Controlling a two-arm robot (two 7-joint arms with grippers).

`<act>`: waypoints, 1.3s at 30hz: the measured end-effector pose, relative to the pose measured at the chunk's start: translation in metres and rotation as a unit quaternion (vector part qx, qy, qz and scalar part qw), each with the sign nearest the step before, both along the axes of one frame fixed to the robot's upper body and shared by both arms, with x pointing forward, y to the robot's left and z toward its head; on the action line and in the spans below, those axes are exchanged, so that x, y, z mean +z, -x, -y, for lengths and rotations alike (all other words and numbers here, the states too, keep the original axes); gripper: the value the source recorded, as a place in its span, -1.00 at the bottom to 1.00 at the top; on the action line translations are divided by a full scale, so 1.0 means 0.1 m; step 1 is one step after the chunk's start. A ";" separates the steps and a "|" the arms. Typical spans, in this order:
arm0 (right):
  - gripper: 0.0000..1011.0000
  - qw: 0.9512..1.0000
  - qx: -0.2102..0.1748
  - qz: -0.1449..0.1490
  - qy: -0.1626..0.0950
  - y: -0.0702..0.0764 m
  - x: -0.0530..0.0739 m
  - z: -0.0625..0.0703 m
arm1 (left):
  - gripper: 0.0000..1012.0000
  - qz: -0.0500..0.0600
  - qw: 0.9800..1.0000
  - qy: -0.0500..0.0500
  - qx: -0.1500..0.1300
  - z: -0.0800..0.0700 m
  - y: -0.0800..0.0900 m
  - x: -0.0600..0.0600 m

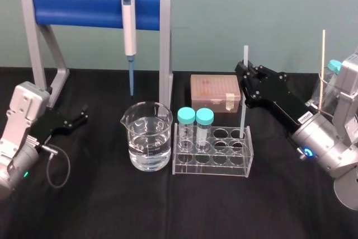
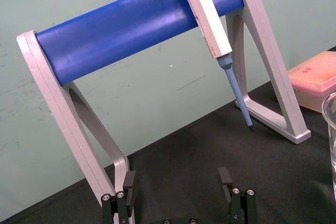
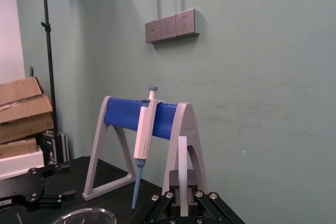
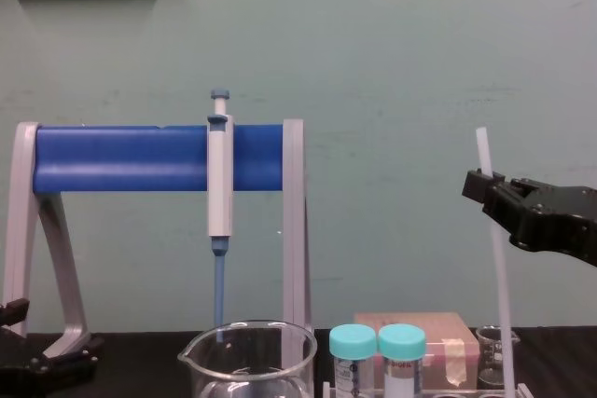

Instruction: Pick up the stirring rod with one hand, then place it down.

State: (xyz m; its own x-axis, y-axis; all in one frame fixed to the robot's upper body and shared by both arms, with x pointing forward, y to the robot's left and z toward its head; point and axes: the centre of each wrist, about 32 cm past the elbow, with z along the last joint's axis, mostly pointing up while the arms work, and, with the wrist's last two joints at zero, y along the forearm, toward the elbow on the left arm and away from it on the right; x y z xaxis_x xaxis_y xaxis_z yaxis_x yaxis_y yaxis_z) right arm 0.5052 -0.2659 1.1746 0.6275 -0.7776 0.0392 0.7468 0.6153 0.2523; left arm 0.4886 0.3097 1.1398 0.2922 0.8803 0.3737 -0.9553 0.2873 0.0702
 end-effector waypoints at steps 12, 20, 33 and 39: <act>-0.86 1.000 0.001 0.007 -0.007 -0.08 -0.08 -0.04 | 0.98 0.000 1.000 0.000 0.000 0.00 0.00 0.00; -0.86 1.000 -0.002 0.009 -0.004 -0.13 -0.16 -0.04 | 0.98 0.000 1.000 0.000 0.000 0.00 0.00 0.00; -0.86 1.000 -0.003 -0.005 0.002 -0.18 -0.30 -0.05 | 0.98 0.000 1.000 0.000 0.000 0.00 0.00 0.00; -0.86 1.000 -0.006 -0.015 0.005 -0.20 -0.36 -0.05 | 0.98 0.000 1.000 0.000 0.000 0.00 0.00 0.00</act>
State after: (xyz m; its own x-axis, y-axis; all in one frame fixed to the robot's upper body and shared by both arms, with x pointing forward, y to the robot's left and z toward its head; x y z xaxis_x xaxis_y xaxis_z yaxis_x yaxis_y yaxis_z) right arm 0.5247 -0.2613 1.1384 0.6190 -0.7848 0.0295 0.7611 0.6088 0.2238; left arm 0.4886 0.3097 1.1398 0.2923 0.8803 0.3738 -0.9553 0.2873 0.0702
